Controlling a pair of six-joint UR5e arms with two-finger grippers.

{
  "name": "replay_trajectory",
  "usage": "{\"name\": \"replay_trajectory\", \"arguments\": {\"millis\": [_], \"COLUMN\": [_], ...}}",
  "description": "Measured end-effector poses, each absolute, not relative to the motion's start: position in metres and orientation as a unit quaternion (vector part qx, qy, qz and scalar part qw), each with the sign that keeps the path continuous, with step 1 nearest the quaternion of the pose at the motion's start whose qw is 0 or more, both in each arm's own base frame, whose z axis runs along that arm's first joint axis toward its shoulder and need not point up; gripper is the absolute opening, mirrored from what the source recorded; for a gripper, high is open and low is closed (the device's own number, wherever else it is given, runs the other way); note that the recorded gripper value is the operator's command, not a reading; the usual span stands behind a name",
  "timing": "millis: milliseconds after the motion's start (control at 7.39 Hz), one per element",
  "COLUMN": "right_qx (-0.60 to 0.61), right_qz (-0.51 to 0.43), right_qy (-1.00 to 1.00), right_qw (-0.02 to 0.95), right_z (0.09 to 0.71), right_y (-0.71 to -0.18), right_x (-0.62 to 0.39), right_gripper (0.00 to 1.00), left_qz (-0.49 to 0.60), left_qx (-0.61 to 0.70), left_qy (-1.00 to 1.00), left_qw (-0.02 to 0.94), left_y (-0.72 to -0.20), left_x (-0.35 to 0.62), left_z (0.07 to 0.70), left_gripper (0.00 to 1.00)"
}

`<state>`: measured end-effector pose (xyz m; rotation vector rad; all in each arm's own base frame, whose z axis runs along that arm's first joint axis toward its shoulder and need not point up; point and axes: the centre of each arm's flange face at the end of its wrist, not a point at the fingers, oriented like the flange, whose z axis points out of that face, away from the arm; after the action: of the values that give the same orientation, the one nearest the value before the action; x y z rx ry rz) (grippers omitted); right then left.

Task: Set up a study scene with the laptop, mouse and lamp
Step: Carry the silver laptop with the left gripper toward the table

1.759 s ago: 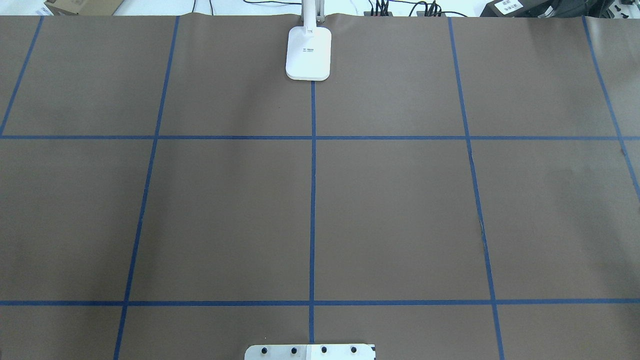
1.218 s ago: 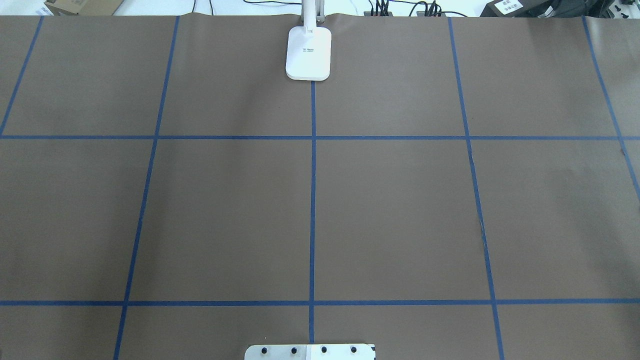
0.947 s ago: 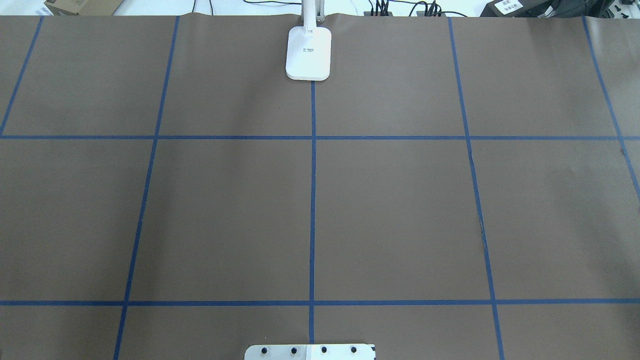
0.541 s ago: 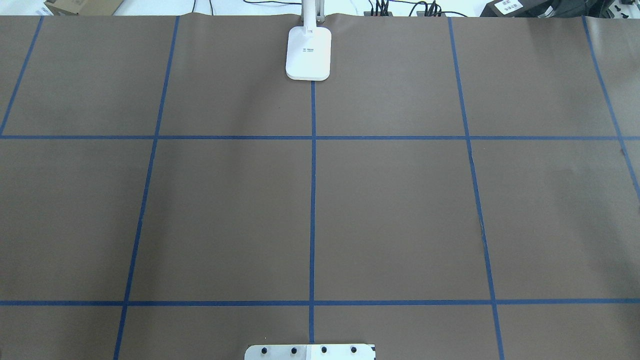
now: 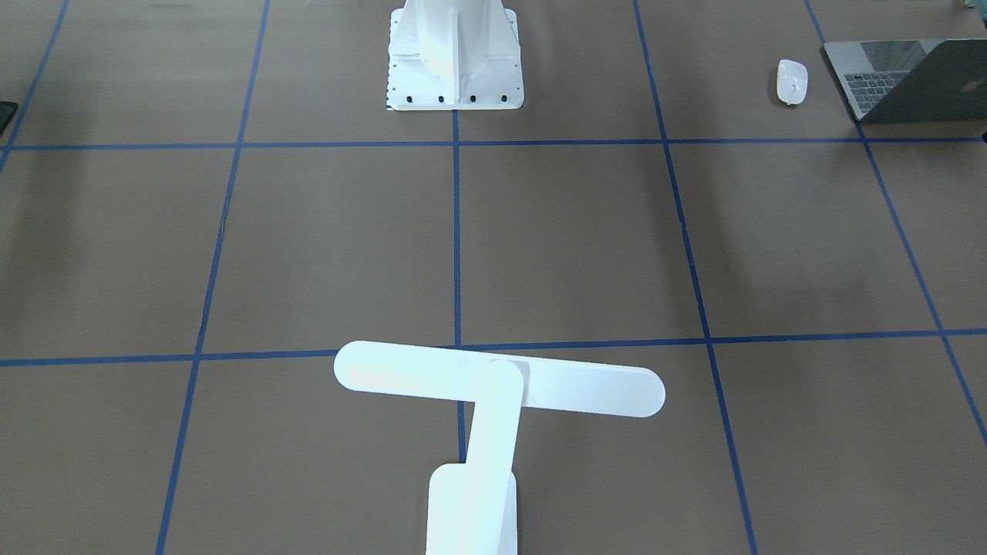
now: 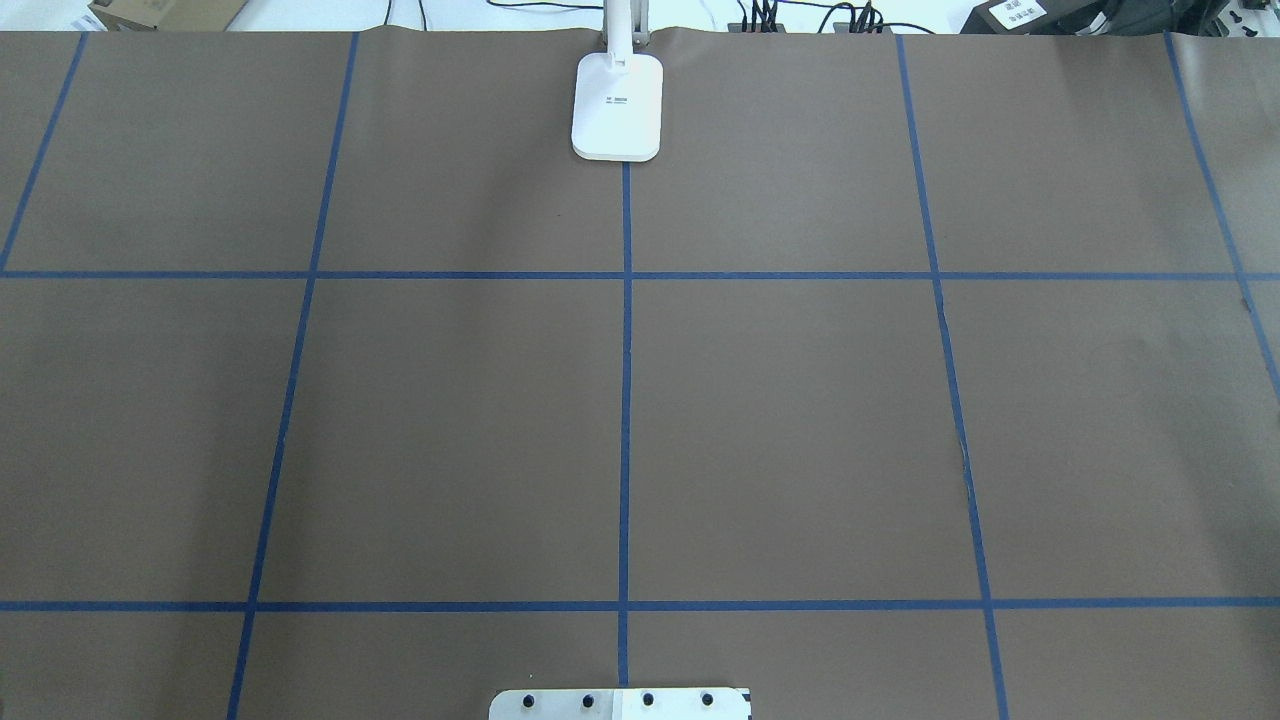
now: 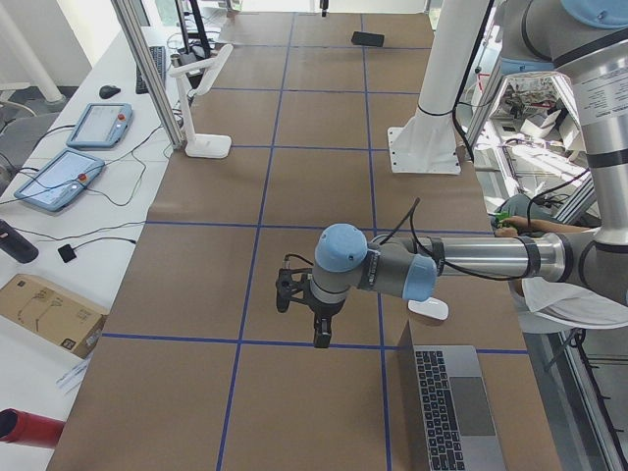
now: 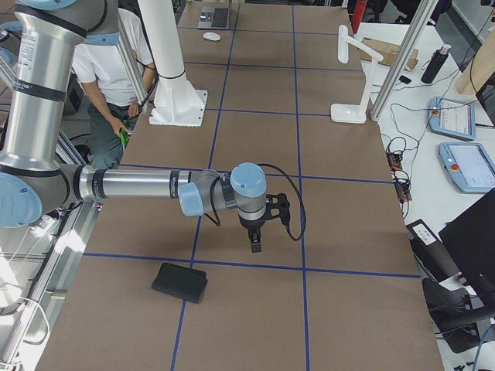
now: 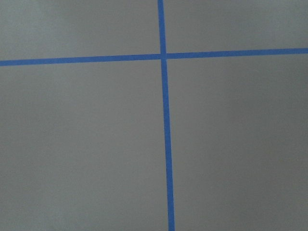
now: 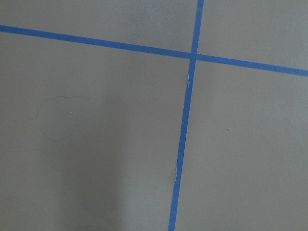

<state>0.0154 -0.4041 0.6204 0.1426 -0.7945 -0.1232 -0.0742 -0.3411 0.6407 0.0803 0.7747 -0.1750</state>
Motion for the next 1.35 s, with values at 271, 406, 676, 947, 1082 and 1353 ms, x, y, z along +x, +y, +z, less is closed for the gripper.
{"name": "replay_trajectory", "arguments": {"millis": [271,406,676,947,1082,1353], "right_qx": [0.074,0.075,0.076,0.089,0.096,0.097], "right_qz": [-0.063,-0.064,-0.068,-0.08,-0.085,-0.09], "right_qy": [-0.392,-0.393,-0.398,-0.402,-0.404,-0.408], "right_qw": [0.915,0.914,0.912,0.908,0.906,0.903], "right_z": [0.624,0.625,0.623,0.622,0.621,0.621], "right_y": [-0.403,-0.403,-0.403,-0.4,-0.399,-0.397], "right_x": [0.015,0.014,0.013,0.012,0.012,0.01], "right_gripper": [0.99,0.99,0.99,0.99,0.99,0.99], "left_qz": [-0.17,-0.217,-0.313,-0.412,-0.452,-0.517], "left_qx": [0.005,-0.022,-0.067,-0.122,-0.147,-0.179], "left_qy": [0.375,0.374,0.372,0.36,0.352,0.338], "left_qw": [0.911,0.901,0.872,0.828,0.807,0.766], "left_y": [-0.305,-0.29,-0.275,-0.26,-0.247,-0.216], "left_x": [-0.108,-0.122,-0.136,-0.137,-0.134,-0.132], "left_z": [0.659,0.663,0.665,0.678,0.686,0.69], "left_gripper": [0.99,0.99,0.99,0.99,0.99,0.99]}}
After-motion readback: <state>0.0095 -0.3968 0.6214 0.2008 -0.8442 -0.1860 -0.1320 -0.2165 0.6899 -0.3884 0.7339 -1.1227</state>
